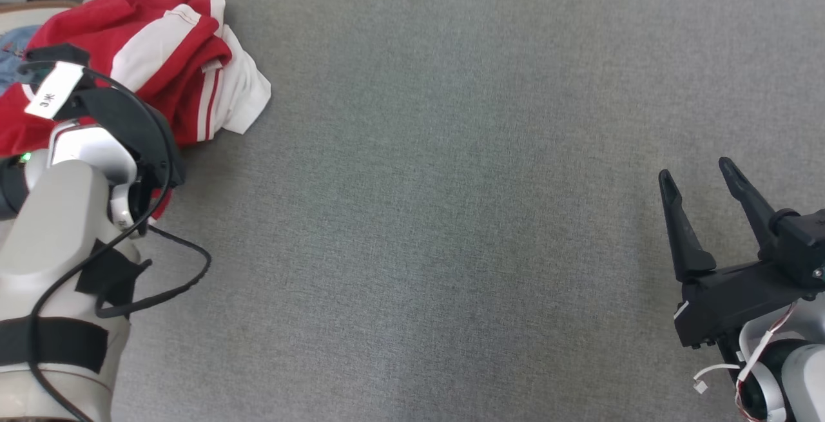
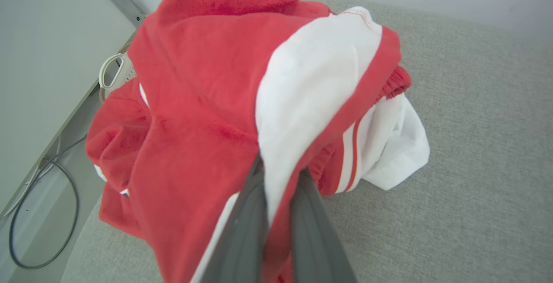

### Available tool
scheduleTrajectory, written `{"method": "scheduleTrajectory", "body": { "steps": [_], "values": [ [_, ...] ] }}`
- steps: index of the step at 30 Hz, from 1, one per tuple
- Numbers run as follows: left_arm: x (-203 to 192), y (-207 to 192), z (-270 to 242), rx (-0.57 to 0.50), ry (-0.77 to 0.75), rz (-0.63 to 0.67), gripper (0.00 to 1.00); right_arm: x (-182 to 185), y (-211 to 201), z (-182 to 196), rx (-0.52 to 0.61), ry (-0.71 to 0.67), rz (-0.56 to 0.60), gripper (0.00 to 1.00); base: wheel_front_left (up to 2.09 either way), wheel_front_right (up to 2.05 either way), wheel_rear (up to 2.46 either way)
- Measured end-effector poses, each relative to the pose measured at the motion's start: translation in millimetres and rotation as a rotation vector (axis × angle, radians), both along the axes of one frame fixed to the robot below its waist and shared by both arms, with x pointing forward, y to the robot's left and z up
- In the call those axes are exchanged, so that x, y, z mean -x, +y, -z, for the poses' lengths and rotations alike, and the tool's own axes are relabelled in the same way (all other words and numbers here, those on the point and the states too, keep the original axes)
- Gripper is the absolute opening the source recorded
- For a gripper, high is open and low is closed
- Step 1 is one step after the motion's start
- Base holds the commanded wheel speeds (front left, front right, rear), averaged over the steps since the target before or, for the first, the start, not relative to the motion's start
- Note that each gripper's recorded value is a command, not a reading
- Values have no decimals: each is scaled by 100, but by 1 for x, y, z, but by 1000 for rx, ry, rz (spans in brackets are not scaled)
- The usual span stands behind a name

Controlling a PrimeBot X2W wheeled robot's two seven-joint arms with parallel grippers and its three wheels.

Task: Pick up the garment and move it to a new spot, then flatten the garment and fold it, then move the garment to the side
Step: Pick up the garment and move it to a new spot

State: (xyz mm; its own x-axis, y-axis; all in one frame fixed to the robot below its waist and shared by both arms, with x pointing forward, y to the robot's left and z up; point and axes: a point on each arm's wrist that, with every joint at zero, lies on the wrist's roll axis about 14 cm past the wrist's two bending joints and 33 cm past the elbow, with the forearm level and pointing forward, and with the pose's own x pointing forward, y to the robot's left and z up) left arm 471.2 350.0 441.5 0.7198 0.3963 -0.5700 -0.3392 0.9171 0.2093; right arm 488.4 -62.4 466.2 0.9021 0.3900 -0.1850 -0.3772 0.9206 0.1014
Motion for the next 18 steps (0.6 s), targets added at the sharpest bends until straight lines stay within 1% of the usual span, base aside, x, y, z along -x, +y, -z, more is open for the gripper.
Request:
{"method": "scheduleTrajectory", "body": {
  "steps": [4, 6, 11, 14, 16, 18],
  "values": [
    [0, 11, -28, -43, -75, -1, 0, 5, 5, -6, -28, -5, 9, 100, 0, 0, 0],
    [-1, 10, -43, -56, -117, 6, 0, 9, 9, -9, -42, -5, 10, 100, 0, 0, 0],
    [-9, -15, -76, -38, -228, 59, 0, 16, 19, -28, -71, -41, 3, 100, 0, 0, 0],
    [-11, -24, -103, -53, -298, 94, 0, 23, 26, -41, -102, -61, 0, 100, 0, 0, 0],
    [-14, -34, -121, -56, -343, 122, 0, 27, 25, -46, -109, -67, 10, 100, 0, 0, 0],
    [-17, -53, -133, -43, -377, 167, 0, 31, 19, -51, -105, -80, 24, 100, 0, 0, 0]
  ]
}}
